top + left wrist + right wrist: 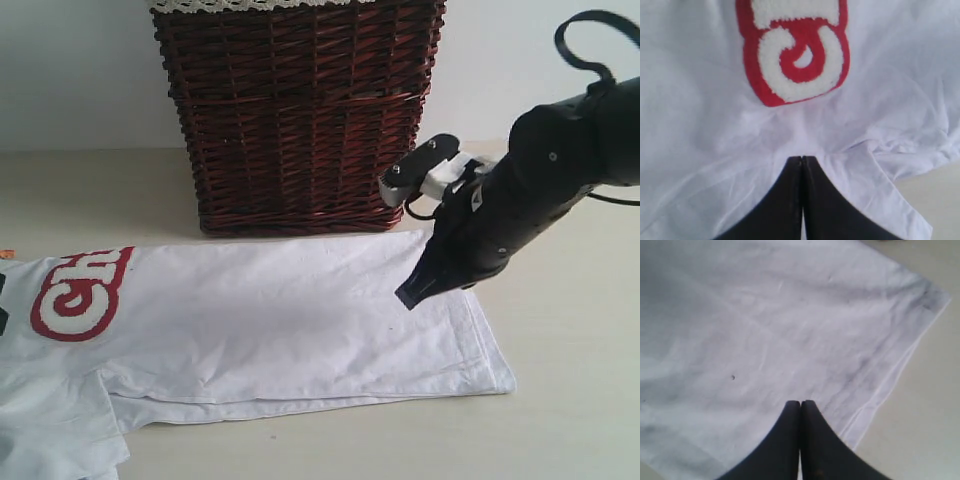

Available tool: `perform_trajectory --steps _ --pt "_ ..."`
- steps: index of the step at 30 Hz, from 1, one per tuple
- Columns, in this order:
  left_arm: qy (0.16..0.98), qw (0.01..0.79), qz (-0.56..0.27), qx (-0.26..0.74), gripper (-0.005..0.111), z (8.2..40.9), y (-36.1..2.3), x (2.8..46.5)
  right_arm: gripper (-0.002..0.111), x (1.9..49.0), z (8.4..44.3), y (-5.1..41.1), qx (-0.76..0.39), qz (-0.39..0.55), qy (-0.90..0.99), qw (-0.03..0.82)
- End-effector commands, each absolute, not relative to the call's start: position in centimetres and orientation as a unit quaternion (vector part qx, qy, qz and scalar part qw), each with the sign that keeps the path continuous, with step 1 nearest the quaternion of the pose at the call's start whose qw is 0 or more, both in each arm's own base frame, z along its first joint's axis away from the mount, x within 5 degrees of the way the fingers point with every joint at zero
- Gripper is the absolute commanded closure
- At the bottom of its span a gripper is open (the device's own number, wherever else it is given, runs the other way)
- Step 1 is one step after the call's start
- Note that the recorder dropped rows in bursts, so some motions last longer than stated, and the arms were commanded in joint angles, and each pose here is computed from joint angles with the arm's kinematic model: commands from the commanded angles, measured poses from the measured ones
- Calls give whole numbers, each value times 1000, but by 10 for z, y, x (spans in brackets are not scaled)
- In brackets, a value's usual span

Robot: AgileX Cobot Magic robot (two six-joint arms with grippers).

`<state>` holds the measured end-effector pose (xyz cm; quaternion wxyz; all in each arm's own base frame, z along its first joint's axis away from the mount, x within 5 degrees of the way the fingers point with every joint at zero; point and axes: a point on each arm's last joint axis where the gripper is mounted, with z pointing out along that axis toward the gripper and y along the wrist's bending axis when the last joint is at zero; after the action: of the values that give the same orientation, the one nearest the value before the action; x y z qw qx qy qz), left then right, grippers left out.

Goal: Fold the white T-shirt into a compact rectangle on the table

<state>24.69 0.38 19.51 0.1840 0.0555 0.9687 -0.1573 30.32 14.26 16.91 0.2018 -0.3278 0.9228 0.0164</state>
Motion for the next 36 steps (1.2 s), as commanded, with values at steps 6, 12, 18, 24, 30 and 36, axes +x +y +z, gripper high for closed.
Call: perform_trajectory --steps 6,12,18,24,30,36 --pt "966 193 -159 72 107 195 -8 247 108 318 111 118 -237 8 964 117" --pt "964 190 -161 98 107 195 -12 246 108 319 106 93 -177 2 981 75" --pt "959 185 -170 130 107 197 -29 244 108 321 106 76 -147 -3 987 60" --pt "940 191 -180 218 107 206 -51 238 108 322 106 51 -103 -9 994 44" --pt "904 152 -207 341 104 207 -88 219 108 324 107 40 -84 -16 995 47" --pt "855 96 -224 458 90 207 -132 185 108 325 114 41 -82 -14 995 60"
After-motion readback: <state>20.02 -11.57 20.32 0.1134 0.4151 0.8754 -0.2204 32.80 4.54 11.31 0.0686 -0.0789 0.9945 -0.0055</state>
